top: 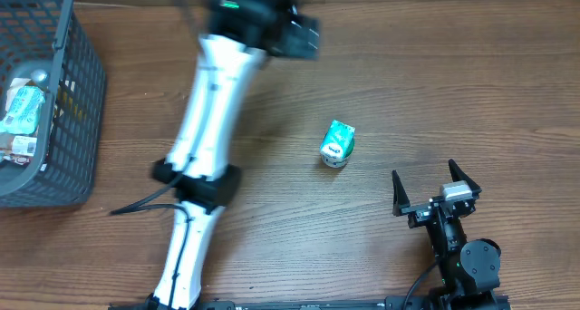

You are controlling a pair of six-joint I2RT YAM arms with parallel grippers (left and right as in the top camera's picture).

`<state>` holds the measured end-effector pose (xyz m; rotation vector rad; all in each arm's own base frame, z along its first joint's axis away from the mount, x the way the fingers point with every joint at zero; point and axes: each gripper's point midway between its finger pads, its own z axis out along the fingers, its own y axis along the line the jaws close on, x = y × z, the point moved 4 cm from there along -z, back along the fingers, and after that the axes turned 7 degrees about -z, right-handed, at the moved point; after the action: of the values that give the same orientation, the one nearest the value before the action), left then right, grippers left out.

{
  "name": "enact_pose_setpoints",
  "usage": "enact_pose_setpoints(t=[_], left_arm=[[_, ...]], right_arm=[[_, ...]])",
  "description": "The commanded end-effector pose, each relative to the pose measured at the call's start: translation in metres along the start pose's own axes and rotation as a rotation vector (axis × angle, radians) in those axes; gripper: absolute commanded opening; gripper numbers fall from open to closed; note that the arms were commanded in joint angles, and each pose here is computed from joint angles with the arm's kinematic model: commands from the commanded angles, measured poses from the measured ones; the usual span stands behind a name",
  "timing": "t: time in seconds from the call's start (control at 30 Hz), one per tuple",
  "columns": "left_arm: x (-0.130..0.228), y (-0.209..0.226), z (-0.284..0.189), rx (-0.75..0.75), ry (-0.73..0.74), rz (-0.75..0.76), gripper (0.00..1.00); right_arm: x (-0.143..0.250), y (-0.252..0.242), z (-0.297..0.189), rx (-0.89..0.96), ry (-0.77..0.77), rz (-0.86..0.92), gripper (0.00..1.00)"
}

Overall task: Scan the item barcode
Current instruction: 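Move the left gripper back into the basket and grasp the oil bottle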

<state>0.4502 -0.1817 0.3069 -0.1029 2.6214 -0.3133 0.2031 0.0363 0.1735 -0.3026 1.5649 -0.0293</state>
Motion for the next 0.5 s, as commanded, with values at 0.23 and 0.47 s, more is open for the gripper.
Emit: enact_pose_setpoints(t=[0.23, 0.47], left_arm=[[-0.05, 0.207, -0.19, -0.15, -0.434, -0.349, 1.0], [-0.041, 0.313, -0.203, -0.4, -0.444, -0.497, 1.0]], right_arm=[[0.002, 0.001, 0.0, -0.002, -0.002, -0.002, 1.0], [0.002, 0.001, 0.0, -0.002, -0.002, -0.002, 1.0]])
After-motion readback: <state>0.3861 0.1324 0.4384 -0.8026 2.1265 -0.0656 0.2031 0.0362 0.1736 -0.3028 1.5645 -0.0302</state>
